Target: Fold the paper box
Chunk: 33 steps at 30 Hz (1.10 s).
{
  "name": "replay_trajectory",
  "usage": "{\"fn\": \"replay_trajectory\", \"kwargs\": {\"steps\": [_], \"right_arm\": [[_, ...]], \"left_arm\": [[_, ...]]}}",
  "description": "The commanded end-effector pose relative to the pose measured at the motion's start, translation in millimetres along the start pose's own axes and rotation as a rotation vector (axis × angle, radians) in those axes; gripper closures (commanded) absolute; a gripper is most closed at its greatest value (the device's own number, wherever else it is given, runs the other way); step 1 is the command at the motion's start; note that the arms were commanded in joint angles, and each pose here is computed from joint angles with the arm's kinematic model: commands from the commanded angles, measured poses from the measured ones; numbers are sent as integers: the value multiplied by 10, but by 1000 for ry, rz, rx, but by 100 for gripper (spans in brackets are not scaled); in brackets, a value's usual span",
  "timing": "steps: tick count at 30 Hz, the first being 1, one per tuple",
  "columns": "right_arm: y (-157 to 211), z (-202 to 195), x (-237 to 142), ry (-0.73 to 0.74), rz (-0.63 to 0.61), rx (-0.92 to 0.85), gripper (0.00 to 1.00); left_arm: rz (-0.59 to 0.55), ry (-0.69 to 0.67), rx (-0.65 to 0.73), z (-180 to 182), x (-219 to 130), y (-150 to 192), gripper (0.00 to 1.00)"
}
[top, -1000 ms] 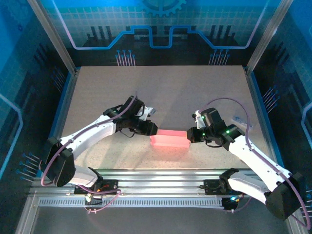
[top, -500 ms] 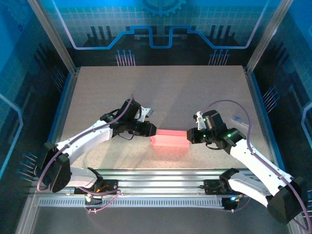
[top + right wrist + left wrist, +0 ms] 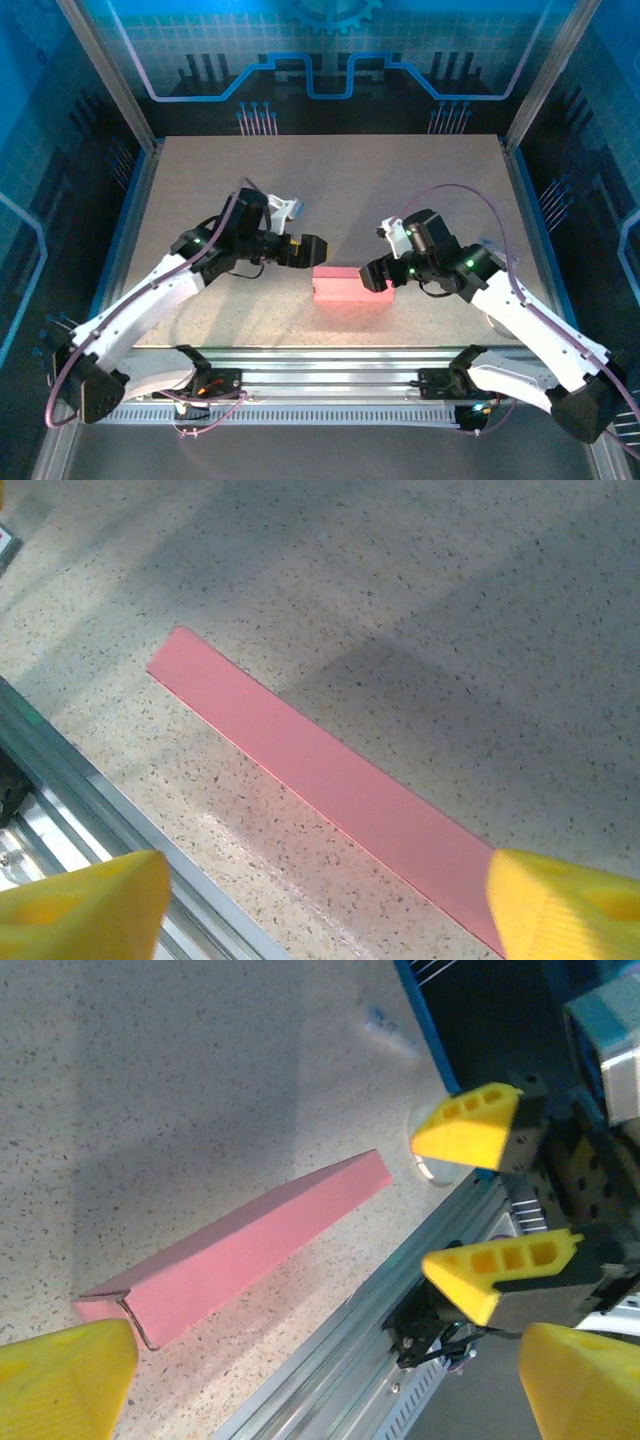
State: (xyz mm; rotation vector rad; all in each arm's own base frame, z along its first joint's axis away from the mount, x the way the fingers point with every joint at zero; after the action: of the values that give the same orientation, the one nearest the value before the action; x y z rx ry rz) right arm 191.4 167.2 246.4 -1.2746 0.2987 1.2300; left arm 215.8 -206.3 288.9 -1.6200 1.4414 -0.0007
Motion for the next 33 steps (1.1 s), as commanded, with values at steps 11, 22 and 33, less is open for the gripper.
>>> {"fn": "replay_trajectory", "kwargs": {"steps": [11, 22, 33], "right_arm": [[-50, 283, 347, -1, 244, -439, 13], [-208, 319, 559, 57, 199, -357, 62], [-129, 266, 629, 68, 172, -284, 90]], "left_arm": [[-1, 28, 111, -10, -527, 830, 1], [-19, 9, 114, 40, -567, 944, 1], [-8, -1, 116, 59, -547, 948, 1]]}}
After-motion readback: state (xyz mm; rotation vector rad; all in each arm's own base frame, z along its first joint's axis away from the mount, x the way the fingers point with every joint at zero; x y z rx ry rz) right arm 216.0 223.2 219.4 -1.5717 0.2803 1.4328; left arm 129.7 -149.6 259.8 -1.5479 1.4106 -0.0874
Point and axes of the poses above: each hand's point on the last joint's axis, 136 mm out from that joint toward the fingers, its own x axis out along the fingers, its own z axis along the line the jaws close on, y = z × x, the point moved 6 cm from there along -x, back along the fingers, and after that the axes turned 10 degrees about x, right-handed, at the moved point
